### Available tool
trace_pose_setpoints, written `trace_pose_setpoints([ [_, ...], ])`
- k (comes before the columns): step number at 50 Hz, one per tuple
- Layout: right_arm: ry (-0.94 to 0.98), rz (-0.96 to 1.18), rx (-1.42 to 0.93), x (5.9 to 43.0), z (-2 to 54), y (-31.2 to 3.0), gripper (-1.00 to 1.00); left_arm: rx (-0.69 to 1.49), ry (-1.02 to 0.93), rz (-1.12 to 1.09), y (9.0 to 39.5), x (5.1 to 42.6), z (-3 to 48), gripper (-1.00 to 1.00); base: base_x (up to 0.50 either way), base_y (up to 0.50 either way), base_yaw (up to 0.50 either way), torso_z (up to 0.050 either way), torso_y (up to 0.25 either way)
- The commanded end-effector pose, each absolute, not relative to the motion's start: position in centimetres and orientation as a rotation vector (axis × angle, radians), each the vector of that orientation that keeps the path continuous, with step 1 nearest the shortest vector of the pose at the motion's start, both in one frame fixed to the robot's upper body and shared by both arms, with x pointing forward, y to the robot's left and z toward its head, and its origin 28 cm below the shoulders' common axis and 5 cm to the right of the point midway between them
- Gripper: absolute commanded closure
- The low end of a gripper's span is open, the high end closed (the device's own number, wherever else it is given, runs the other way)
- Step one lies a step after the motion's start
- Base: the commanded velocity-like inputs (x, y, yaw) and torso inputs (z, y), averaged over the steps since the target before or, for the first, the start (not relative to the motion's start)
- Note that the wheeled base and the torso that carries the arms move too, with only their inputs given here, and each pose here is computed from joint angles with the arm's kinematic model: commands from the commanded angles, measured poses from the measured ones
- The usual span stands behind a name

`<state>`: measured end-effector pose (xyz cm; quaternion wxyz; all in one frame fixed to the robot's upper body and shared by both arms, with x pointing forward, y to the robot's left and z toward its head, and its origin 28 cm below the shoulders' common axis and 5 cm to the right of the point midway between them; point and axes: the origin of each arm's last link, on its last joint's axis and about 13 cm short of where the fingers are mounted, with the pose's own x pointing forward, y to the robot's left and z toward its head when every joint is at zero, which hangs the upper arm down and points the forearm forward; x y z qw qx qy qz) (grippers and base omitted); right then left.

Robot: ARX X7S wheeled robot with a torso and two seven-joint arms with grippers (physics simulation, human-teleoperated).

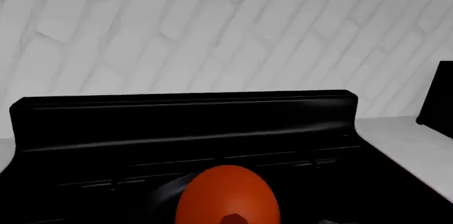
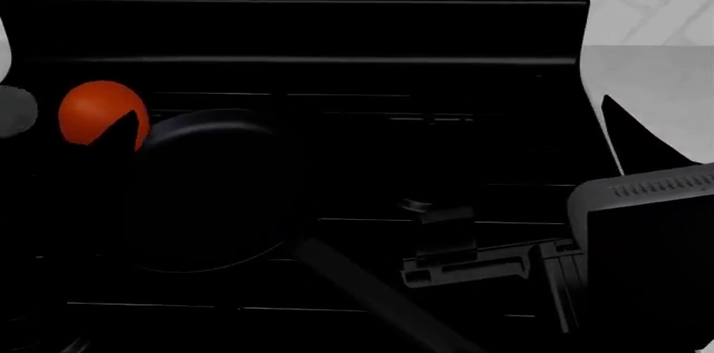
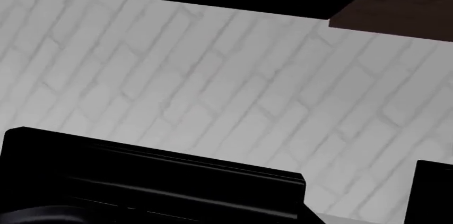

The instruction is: Pick the egg from the plate and place it in the pan.

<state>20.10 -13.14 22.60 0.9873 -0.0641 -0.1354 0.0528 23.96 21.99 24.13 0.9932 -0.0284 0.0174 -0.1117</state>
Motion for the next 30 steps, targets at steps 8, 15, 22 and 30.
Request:
trace_pose_setpoints([
  [8,-0.313,0.101,-0.108,20.1,22.7,-12.8,-1.00,-0.039,0.296,-0.229,23.1,35.2,20.2,1.00,0.00,0.00,0.00,0.000,0.000],
  [15,-0.310,0.096,-0.102,19.9,22.6,-12.7,-1.00,-0.005,0.420,-0.272,21.8,36.8,16.7,1.00,0.00,0.00,0.00,0.000,0.000],
  [22,-0.303,0.089,-0.093,19.6,22.3,-12.7,-1.00,0.049,0.499,-0.322,20.7,36.5,14.7,1.00,0.00,0.00,0.00,0.000,0.000],
  [30,-0.297,0.080,-0.088,19.3,22.2,-12.7,-1.00,0.052,0.520,-0.345,20.4,36.2,13.9,1.00,0.00,0.00,0.00,0.000,0.000],
])
